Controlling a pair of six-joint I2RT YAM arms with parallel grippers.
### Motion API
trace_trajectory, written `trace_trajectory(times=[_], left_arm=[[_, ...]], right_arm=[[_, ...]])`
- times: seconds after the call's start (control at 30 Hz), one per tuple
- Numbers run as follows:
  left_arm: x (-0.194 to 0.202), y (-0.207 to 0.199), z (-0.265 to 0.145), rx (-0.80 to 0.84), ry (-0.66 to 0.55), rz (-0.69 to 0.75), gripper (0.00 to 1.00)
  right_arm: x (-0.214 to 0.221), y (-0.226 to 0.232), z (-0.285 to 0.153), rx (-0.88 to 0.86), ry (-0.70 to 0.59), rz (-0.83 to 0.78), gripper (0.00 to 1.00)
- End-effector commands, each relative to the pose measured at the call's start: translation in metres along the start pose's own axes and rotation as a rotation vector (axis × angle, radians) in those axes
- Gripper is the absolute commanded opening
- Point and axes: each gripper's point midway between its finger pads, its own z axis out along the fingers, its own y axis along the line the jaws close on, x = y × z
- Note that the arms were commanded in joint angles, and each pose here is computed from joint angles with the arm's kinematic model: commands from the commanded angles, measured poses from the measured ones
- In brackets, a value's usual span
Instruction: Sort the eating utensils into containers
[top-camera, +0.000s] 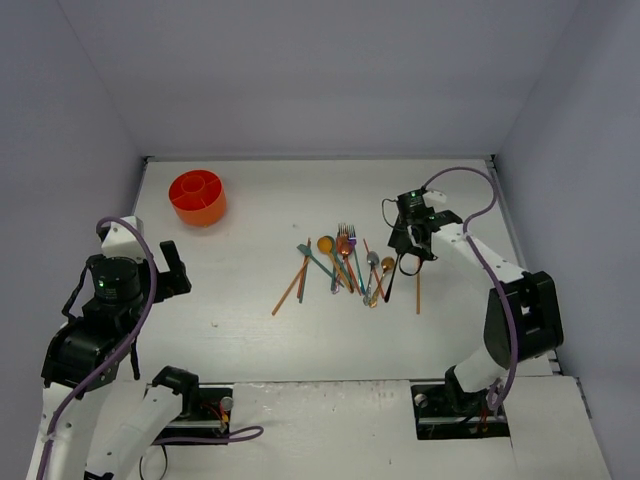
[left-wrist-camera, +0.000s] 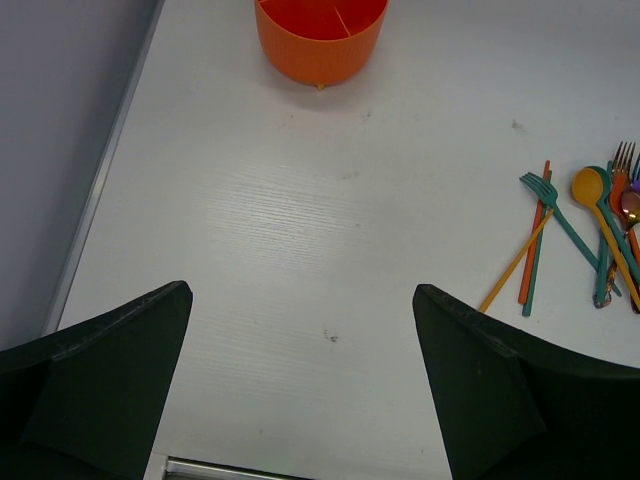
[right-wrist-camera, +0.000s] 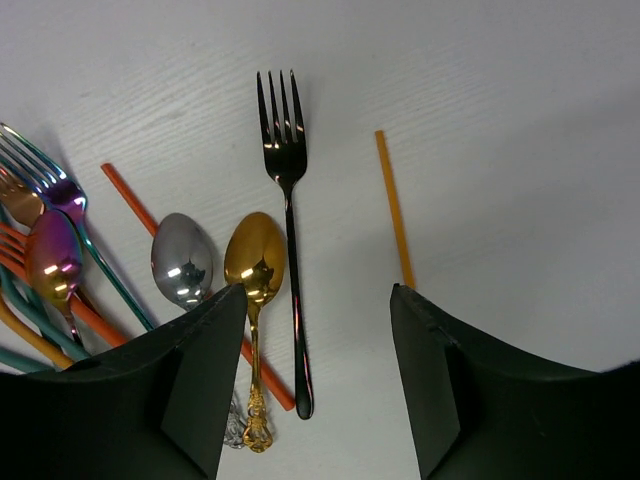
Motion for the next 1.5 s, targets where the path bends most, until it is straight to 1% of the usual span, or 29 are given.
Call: trace_trajectory(times=[0.0,0.13,0.3,0.8,0.93,1.07,1.1,1.17,1.27,1.33,1.47], left_arm=[[-0.017,-0.013,-0.001,0.052,-0.038,-0.037,0.91],[-0.015,-0.016,0.002,0.063,-0.023,-0.034,0.91],[-0.015,-0.016,0.002,0.064,-0.022,-0.031,0.91],[-0.011,-0.019,0.005,0.073,-0.004,-0.022,0.91],[-0.012,-0.020,0.004,0.077,-0.006,-0.022,0.91],[-0.012,-0.020,0.004,0.081,-0.005,-0.021,0.91],[-0.012,-0.021,0.004,0.085,-0.004,-0.022,0.91],[-0.012,-0.023,0.004,0.093,0.000,-0.023,0.91],[-0.012,-0.027,0.004,0.114,0.006,-0.026,0.91],[-0.013,-0.031,0.003,0.129,0.008,-0.030,0.91],[-0.017,-0.041,0.002,0.179,0.020,-0.038,0.91]], right_arm=[[0.009,0.005,0.009,-0.006,0.005,0.033,0.49],[0.026,0.003,0.024,0.006,0.040,0.030,0.44],[0.041,0.003,0.034,0.003,0.072,0.011,0.42],[0.059,0.008,0.057,0.014,0.109,-0.035,0.38],[0.060,0.004,0.064,0.040,0.109,-0.038,0.35],[0.057,-0.003,0.068,0.079,0.089,-0.043,0.26],[0.056,-0.006,0.069,0.091,0.084,-0.046,0.21],[0.052,-0.010,0.069,0.103,0.075,-0.046,0.17],[0.040,-0.014,0.066,0.121,0.036,-0.056,0.02],[0.026,-0.011,0.060,0.112,0.000,-0.075,0.00],[-0.005,0.004,0.039,0.055,-0.084,-0.122,0.00]])
